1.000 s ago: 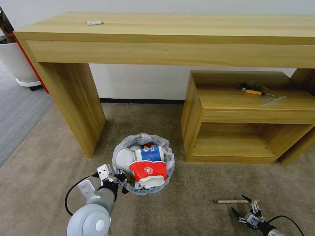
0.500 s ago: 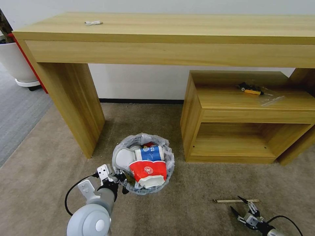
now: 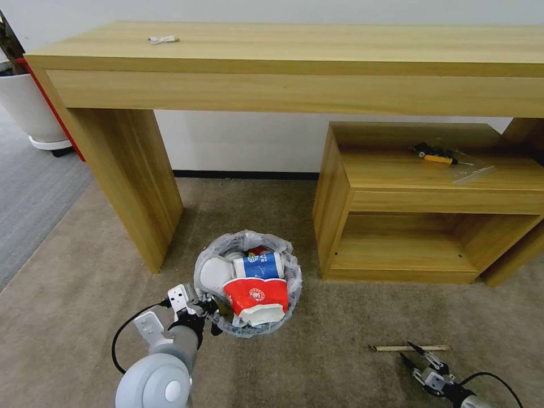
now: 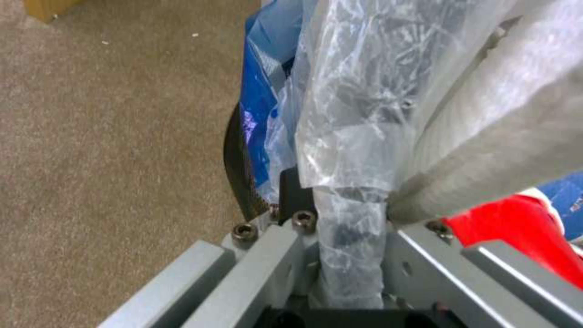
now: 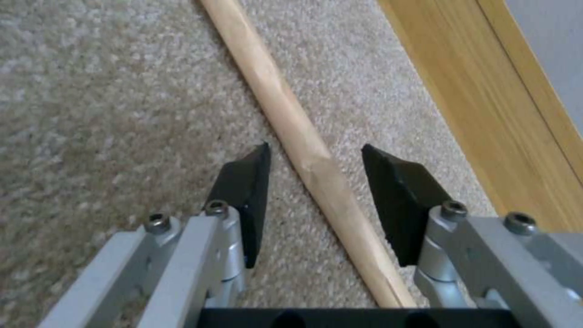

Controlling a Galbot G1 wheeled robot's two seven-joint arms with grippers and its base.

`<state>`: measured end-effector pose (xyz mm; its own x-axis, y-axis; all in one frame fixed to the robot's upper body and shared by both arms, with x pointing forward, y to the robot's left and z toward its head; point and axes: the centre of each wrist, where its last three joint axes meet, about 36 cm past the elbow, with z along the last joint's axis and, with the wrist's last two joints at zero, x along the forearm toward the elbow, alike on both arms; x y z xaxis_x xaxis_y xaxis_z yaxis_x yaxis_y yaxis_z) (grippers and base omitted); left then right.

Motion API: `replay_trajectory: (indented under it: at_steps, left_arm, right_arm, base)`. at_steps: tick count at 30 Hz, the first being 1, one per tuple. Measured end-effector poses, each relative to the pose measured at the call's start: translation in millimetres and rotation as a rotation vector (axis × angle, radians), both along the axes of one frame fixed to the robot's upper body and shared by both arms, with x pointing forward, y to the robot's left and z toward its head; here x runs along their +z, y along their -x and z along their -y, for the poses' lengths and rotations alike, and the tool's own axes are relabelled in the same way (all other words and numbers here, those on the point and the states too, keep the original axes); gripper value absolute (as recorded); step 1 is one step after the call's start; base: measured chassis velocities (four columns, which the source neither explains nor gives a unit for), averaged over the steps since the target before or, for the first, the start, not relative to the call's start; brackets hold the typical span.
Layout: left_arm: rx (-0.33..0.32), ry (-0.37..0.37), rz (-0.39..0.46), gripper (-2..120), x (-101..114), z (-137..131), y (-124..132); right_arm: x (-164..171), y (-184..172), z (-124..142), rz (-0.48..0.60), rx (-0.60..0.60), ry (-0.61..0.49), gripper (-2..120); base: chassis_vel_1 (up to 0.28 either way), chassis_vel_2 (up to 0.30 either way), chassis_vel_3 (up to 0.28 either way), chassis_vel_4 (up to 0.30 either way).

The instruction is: Pick up the trash bin and place the garbage on the floor into it.

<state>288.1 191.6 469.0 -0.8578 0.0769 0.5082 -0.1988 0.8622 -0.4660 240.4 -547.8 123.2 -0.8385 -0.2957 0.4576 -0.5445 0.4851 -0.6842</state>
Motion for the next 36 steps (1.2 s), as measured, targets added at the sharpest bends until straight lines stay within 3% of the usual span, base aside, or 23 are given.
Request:
replay_trajectory:
  at_steps: [10, 22, 30, 33, 36]
  left_arm:
    - [0.000, -0.001, 0.003, 0, 3, 1, 4]
    - [0.002, 0.000, 0.004, 0, 4, 0, 8]
    - [0.001, 0.001, 0.006, 0, 5, 0, 9]
    - [0.002, 0.000, 0.009, 0, 7, 0, 12]
    - [0.001, 0.000, 0.011, 0, 9, 0, 13]
  right_arm:
    - [0, 6, 3, -0.005, -0.011, 0.005, 32]
    - [-4, 1, 4, -0.008, -0.029, 0.019, 34]
    - [-3, -1, 4, 0.002, -0.033, 0.016, 56]
    - [-3, -4, 4, 0.009, -0.034, 0.016, 74]
    - [-4, -7, 3, 0.009, -0.033, 0.017, 84]
  base:
    - [0.000, 0.000, 0.000, 0.000]
    - [0.000, 0.000, 0.000, 0.000]
    - [0.000, 0.000, 0.000, 0.000]
    - [0.000, 0.000, 0.000, 0.000]
    - [0.000, 0.000, 0.000, 0.000]
